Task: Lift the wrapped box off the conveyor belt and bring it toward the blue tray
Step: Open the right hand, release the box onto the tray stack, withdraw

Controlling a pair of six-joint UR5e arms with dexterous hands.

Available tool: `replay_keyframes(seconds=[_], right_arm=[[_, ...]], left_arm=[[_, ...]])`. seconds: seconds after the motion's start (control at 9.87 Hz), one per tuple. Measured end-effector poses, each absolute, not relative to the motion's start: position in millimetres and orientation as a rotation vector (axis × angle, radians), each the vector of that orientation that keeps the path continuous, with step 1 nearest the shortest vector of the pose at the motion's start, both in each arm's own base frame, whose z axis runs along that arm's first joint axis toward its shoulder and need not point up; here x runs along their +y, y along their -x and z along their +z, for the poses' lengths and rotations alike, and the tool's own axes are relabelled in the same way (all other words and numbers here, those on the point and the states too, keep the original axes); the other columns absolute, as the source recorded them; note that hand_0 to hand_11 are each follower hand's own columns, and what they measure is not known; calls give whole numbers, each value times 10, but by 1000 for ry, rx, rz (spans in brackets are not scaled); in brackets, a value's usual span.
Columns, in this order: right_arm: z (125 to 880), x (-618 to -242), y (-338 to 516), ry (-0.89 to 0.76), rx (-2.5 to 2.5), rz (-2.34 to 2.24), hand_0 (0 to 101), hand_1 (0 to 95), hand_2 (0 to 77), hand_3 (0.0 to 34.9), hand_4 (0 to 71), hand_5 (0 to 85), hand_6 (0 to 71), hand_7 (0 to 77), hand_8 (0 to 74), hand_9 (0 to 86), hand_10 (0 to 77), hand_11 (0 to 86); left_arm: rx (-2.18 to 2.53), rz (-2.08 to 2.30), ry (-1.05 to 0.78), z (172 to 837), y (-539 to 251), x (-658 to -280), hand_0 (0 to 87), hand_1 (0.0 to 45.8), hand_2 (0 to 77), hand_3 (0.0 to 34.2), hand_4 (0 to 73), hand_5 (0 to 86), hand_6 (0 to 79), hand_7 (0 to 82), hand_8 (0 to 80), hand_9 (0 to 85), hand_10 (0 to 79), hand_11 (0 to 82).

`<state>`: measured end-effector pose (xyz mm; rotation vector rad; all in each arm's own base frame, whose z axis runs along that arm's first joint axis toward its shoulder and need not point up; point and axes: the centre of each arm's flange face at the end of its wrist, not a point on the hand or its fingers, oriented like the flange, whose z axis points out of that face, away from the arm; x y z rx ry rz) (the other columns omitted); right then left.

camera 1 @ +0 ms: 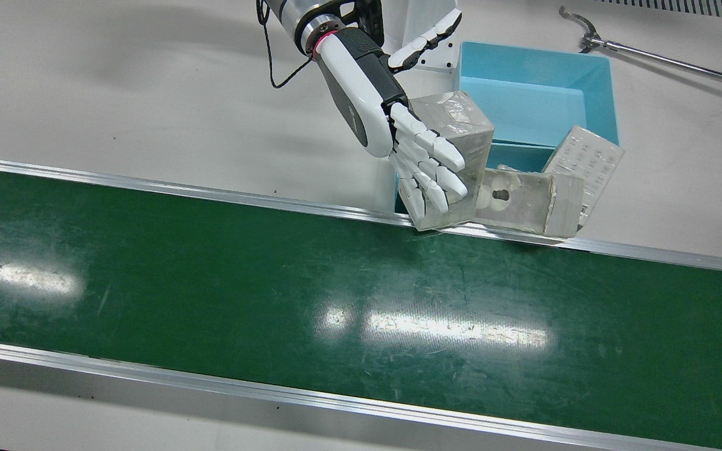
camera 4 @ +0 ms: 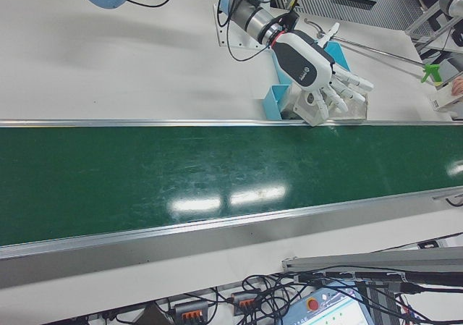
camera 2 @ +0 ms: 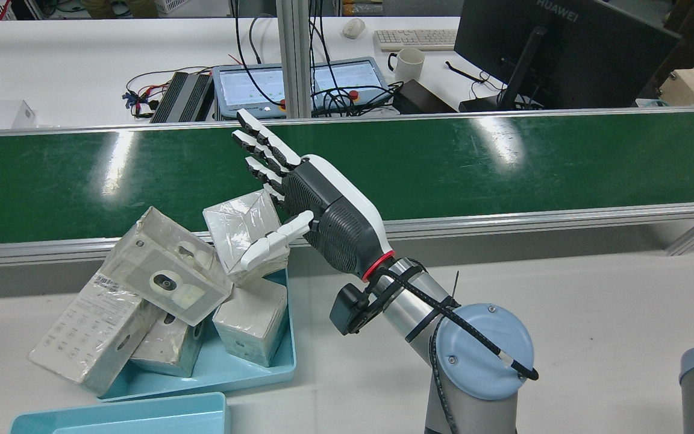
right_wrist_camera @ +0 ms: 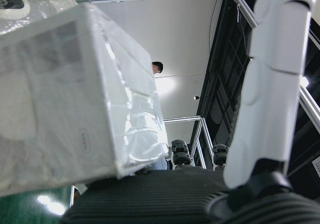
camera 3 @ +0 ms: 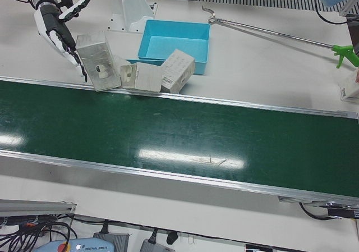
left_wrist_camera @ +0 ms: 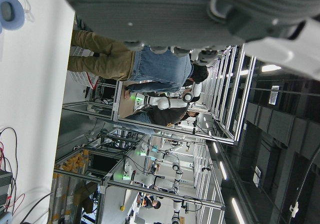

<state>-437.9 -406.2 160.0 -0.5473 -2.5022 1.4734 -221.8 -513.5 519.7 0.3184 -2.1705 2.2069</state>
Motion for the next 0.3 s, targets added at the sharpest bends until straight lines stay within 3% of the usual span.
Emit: replay_keyframes(seconds=[0.3], right_arm=[[1850, -4197, 4000, 528, -2494, 1470, 467, 87, 11, 279, 11, 44, 0, 87, 65, 11, 0, 5]], left_arm=[[-2170, 2207, -318, 5197, 2218, -5135, 0, 0, 5, 0, 5, 11, 0, 5, 5, 0, 5, 5]])
